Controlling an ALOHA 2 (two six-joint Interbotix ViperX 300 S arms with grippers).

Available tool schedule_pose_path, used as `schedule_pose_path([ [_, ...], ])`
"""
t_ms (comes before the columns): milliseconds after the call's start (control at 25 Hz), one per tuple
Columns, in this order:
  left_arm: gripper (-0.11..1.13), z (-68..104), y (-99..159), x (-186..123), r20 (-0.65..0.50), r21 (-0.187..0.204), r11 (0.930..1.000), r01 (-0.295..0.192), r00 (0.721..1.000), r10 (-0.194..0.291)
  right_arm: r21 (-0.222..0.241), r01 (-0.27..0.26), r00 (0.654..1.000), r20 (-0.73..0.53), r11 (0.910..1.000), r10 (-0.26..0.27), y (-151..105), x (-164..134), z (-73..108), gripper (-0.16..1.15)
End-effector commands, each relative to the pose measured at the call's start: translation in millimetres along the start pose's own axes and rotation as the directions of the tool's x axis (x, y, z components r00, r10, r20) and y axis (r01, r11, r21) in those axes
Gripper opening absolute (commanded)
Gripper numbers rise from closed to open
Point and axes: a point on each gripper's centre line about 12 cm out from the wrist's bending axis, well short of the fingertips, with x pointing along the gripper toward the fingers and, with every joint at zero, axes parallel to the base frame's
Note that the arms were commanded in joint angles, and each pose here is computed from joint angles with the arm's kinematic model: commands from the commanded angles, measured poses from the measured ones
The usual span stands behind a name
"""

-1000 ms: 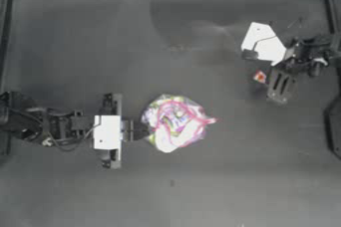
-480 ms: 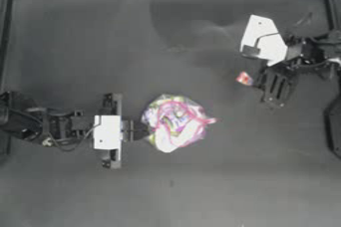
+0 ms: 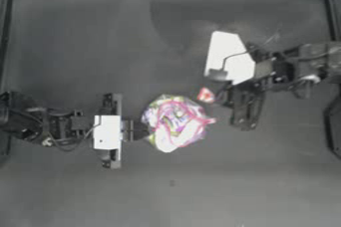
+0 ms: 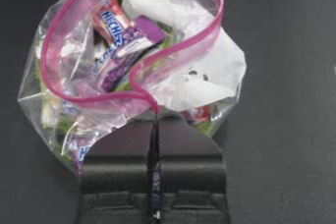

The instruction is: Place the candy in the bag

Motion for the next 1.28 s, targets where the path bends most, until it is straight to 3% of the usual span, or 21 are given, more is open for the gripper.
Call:
schedule_pose_path([
  [40,0.13,10.9,3.2,-3.6,0.035,-0.01,0.9999,-0.009,0.999,0.009,-0.035,-0.025,0.998,0.064,0.9991,0.027,15.7,-0.1,21.6,0.43],
  [440,0.13,12.1,3.5,-3.6,0.039,-0.009,0.9999,-0.01,0.999,0.01,-0.068,-0.052,0.992,0.108,0.9963,0.06,34.3,25.1,39.1,0.43],
  [1280,0.13,13.1,3.7,-4.1,0.042,-0.009,0.9999,-0.01,0.999,0.011,-0.065,-0.05,0.998,0.043,0.9966,0.053,36.3,73.2,29.8,0.43],
])
